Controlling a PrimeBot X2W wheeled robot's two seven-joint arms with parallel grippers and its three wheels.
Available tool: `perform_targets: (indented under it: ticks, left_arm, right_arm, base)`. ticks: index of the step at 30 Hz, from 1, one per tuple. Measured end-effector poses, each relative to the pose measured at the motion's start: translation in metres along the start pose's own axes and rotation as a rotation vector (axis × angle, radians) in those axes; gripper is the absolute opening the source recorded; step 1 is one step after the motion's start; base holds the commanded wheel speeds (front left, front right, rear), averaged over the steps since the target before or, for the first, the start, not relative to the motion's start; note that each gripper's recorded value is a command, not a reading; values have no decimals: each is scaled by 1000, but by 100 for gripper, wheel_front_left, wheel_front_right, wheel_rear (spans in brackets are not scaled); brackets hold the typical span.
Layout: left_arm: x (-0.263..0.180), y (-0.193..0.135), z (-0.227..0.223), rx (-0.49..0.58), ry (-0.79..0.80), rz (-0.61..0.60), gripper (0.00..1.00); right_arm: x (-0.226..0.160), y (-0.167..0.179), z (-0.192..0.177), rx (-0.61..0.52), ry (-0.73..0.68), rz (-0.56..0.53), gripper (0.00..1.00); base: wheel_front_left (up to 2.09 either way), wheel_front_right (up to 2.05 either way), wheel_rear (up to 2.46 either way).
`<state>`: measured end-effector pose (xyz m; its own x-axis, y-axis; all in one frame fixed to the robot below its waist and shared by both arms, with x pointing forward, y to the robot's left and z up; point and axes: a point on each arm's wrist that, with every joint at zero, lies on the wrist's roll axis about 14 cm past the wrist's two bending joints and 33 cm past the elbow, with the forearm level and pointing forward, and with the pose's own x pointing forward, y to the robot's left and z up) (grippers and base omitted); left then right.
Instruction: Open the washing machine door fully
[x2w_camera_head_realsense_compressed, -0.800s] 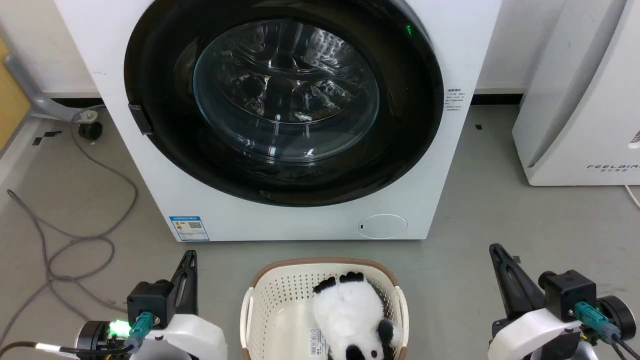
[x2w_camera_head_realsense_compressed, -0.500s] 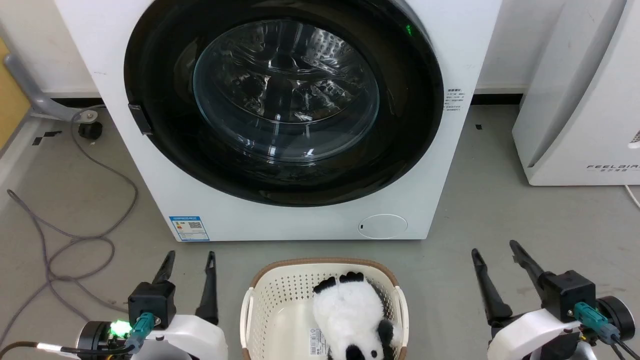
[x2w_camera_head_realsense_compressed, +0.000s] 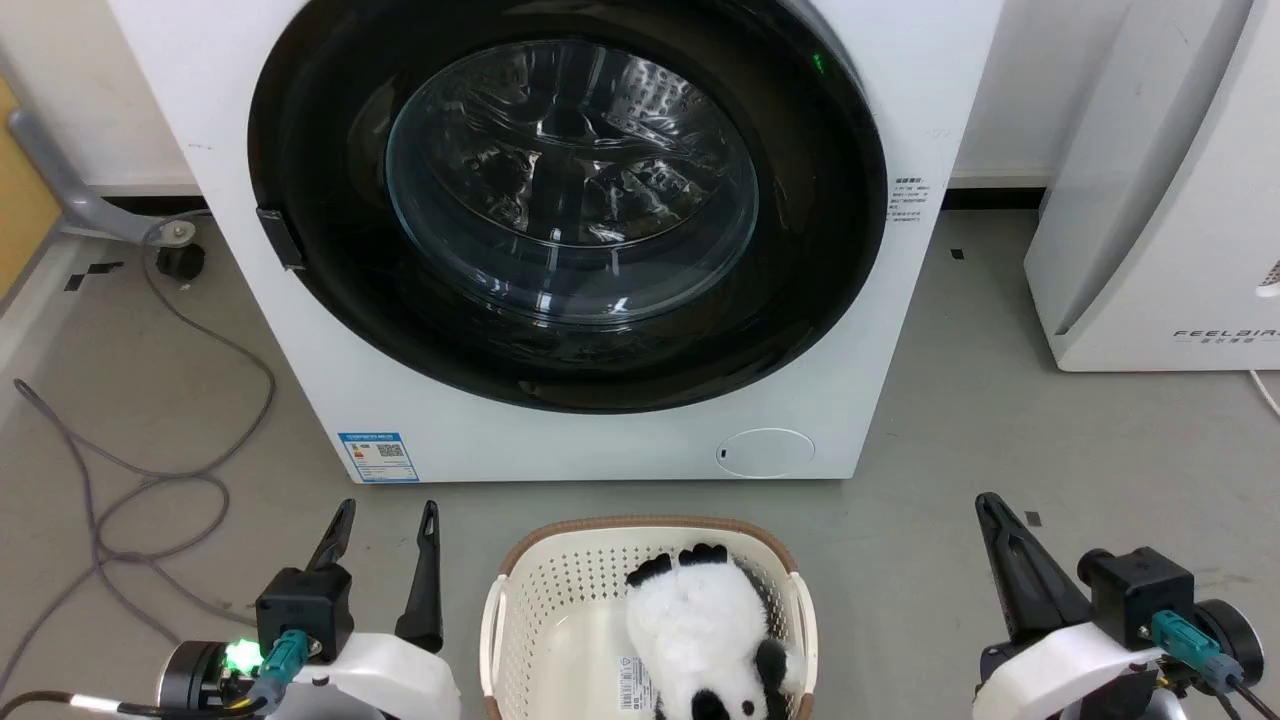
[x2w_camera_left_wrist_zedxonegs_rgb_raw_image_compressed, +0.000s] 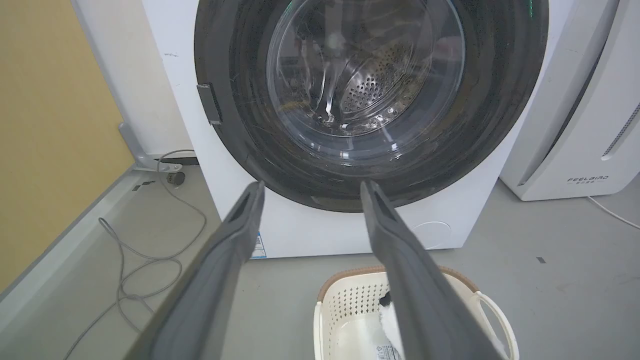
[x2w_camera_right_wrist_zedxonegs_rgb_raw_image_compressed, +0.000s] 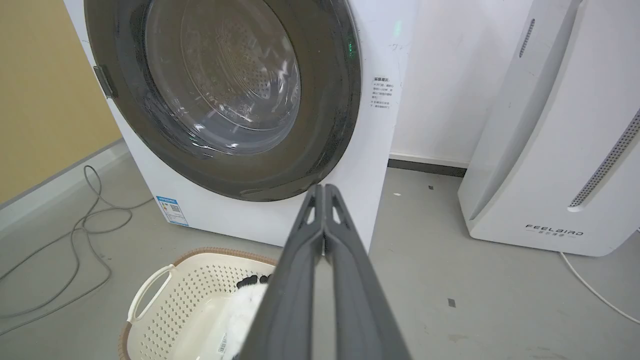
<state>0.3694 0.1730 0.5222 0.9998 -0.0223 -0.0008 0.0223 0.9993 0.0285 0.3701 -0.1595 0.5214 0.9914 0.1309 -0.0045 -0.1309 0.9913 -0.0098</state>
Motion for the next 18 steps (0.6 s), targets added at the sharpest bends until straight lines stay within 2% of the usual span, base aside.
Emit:
perform_targets:
  ticks: [9,18]
  left_arm:
    - [0,-3,1,-9,-16,-13,100]
    - [0,-6,2,-28,-31,-30,100]
  right_arm:
    - [-1,-2,-8,81,7,-8,0]
    - [-3,-5,-20,270,18,-32,0]
  base:
    - [0,0,0]
    - [0,0,0]
